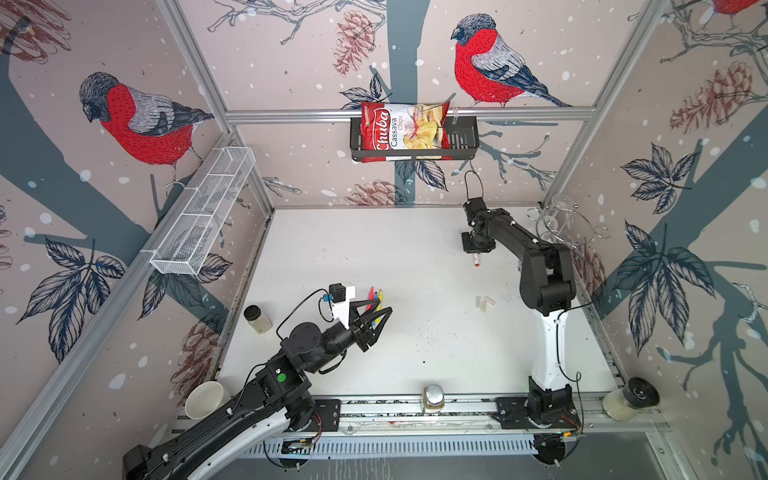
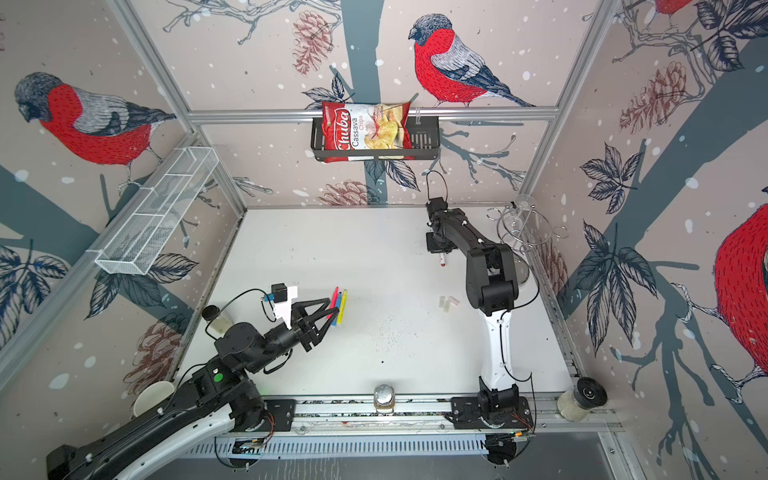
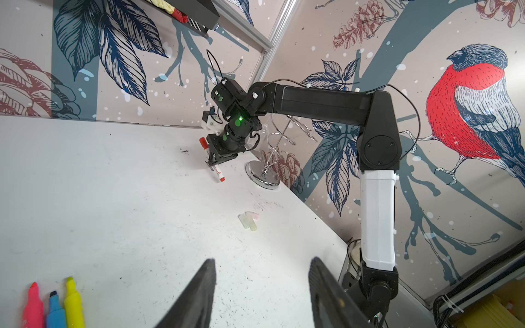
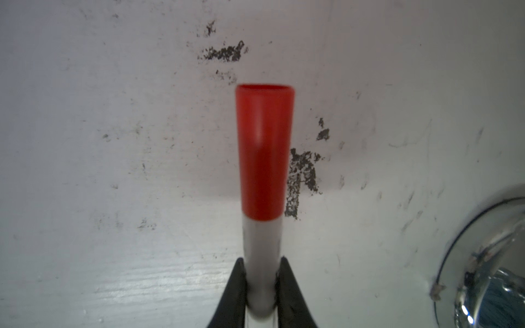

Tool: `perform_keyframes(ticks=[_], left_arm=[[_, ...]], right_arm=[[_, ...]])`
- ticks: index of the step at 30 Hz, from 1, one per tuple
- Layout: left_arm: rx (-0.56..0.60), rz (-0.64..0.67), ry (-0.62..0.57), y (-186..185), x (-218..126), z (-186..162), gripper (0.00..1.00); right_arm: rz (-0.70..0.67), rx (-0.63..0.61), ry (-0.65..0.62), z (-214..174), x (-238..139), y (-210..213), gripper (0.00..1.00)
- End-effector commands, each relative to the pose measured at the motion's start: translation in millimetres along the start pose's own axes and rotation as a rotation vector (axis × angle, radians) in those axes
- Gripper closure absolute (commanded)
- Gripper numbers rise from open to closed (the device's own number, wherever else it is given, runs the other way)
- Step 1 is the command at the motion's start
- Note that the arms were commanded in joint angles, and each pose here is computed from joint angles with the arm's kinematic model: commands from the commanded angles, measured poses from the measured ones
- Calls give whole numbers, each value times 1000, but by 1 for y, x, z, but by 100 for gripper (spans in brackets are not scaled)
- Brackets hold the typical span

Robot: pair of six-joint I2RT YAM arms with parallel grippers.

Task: Insert the pens into the pen caps
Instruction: 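Lower the capped white marker onto the table with the right gripper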

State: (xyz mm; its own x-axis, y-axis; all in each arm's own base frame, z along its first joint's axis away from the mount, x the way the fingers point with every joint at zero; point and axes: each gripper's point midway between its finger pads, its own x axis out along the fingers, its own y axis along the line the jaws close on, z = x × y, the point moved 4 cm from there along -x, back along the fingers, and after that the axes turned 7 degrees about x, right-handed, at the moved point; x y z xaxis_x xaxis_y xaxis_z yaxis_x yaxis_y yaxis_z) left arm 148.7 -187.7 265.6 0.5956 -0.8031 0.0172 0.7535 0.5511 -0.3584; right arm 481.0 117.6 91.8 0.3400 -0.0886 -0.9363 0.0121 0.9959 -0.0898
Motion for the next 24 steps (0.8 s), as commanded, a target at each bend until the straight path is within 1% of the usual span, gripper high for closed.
perform_keyframes(ticks=[1, 10, 24], left_arm=[[14, 2, -13, -1, -1, 5, 47], [14, -1, -16, -2, -1, 6, 47], [10, 7, -21, -2, -3, 9, 47]], right_arm=[[-41, -6, 20, 0, 4, -6, 100], [-63, 12, 32, 10, 17, -18, 100], [-76, 31, 41, 26, 32, -19, 100]])
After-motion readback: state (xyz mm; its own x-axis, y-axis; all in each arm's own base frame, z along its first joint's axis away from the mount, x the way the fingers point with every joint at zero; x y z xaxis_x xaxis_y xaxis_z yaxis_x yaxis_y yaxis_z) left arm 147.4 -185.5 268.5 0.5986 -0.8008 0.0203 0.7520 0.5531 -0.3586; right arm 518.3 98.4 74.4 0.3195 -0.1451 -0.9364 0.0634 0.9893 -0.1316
